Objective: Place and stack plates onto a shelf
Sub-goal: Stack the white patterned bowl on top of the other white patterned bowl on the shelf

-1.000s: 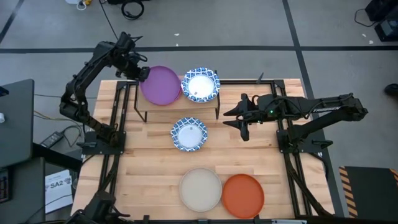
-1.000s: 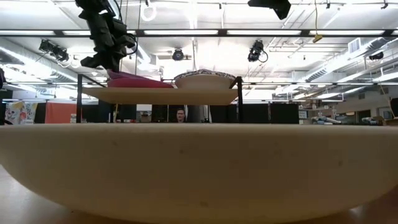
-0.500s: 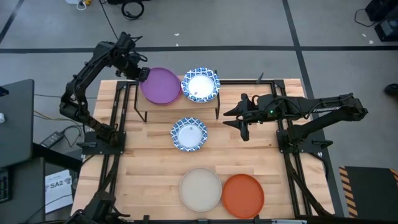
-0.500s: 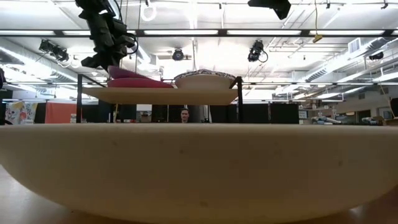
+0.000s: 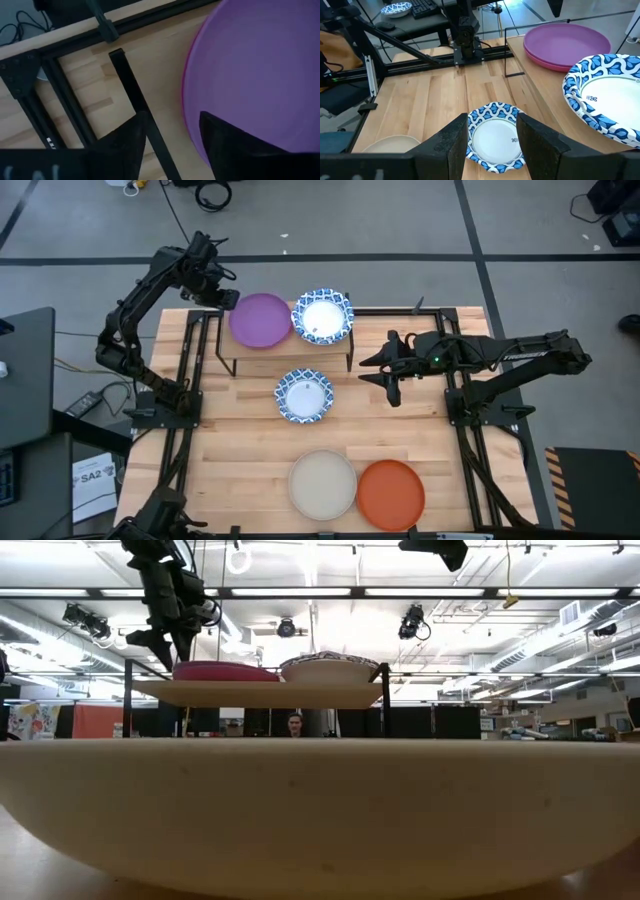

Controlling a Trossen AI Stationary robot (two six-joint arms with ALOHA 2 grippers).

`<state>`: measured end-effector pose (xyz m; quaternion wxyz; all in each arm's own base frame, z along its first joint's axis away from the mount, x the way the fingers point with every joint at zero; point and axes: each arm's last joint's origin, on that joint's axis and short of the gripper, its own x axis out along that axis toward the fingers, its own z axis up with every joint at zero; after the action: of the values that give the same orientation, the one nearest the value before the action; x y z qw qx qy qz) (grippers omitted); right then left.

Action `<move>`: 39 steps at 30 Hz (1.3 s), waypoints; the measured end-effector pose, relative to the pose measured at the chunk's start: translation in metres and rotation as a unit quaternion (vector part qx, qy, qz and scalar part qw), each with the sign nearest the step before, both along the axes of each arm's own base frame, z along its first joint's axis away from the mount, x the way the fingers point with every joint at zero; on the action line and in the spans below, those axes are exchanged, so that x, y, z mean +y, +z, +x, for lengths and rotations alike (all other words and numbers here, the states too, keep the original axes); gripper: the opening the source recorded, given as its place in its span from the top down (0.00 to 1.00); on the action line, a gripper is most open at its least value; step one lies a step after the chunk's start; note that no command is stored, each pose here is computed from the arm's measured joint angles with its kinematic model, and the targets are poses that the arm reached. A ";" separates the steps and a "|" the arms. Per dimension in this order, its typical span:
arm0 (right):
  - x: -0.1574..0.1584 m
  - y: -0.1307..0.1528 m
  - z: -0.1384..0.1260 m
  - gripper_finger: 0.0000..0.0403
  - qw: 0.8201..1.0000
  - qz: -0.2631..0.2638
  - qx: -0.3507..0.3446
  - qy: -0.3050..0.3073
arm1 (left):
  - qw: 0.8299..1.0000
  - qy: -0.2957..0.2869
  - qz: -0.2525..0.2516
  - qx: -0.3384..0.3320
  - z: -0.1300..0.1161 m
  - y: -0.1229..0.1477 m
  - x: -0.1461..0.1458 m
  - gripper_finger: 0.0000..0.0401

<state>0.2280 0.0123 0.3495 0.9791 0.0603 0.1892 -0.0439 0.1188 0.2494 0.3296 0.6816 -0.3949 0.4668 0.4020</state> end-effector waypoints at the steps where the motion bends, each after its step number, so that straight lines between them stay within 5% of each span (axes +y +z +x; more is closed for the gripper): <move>1: 0.000 0.000 0.000 0.57 1.000 0.000 0.000 0.000 | 1.000 -0.003 0.001 0.001 0.000 0.000 0.000 0.52; 20: 0.000 0.000 0.000 0.57 1.000 0.000 0.000 0.000 | 1.000 -0.002 0.006 -0.011 0.001 0.001 0.001 0.50; 29: 0.000 0.000 0.000 0.57 1.000 0.000 0.001 0.000 | 0.995 -0.013 0.087 -0.049 0.005 0.018 -0.001 0.50; 39: 0.000 0.000 0.000 0.57 1.000 0.000 0.001 0.000 | 0.968 -0.162 0.174 -0.077 0.030 0.051 -0.053 0.50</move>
<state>0.2280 0.0123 0.3492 0.9789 0.0602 0.1901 -0.0440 0.1491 0.1960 0.3808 0.8297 -0.2195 0.3935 0.3294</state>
